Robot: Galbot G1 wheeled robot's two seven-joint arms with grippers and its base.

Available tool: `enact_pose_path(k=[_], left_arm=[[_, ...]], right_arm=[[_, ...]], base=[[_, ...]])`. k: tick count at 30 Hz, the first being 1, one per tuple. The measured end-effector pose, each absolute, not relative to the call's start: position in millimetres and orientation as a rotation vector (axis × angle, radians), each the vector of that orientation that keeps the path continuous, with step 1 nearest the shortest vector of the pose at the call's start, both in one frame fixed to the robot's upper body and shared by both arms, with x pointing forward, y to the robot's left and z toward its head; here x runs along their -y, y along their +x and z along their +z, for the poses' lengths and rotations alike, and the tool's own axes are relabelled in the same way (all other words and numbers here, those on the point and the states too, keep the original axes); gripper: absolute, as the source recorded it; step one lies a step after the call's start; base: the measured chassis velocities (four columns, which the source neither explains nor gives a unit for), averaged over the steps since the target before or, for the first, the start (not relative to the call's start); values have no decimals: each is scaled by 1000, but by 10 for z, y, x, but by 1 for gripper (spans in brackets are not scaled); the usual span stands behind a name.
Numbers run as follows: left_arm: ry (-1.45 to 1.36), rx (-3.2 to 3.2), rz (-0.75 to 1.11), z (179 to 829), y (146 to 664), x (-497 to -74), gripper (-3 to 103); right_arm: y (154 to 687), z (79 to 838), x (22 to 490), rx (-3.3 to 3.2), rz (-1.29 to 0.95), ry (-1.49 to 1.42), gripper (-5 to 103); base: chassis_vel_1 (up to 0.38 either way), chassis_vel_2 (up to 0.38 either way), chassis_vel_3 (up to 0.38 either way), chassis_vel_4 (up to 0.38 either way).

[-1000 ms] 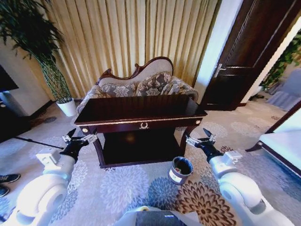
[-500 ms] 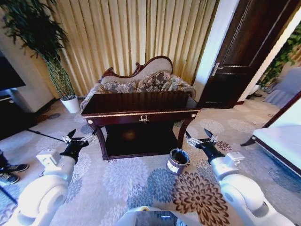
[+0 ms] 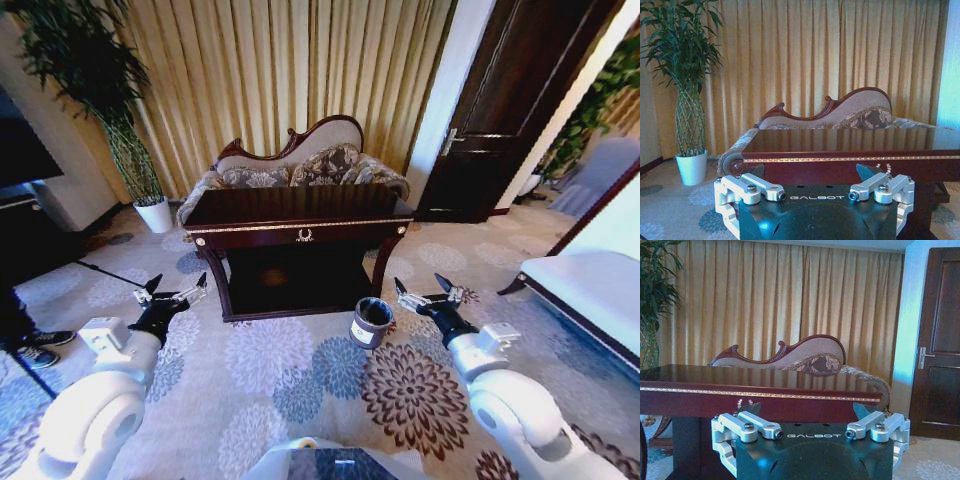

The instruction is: Move to the front of the table and place the trash on the table into the trash bin.

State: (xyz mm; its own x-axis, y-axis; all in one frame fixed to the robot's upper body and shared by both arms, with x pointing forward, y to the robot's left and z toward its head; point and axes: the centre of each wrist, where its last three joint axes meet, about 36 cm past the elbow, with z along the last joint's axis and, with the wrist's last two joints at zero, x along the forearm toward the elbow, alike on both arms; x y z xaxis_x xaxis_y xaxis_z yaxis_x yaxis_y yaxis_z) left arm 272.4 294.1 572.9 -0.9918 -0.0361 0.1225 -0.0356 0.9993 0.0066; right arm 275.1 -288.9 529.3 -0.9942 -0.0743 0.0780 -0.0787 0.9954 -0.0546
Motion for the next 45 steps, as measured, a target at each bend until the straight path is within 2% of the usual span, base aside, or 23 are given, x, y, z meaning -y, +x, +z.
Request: enact_pose_path(k=[19,45], left_arm=[[44,3015,-10,5700,2719,-2906,100],[42,3029,9,5644,2702,-2849,100]], right_arm=[[2765,5273,2916,3058,90,106,100],[2739,5246,2916,3081,64,92,100]], base=[[205,-225,-203,220],[10,-18,-9,21]])
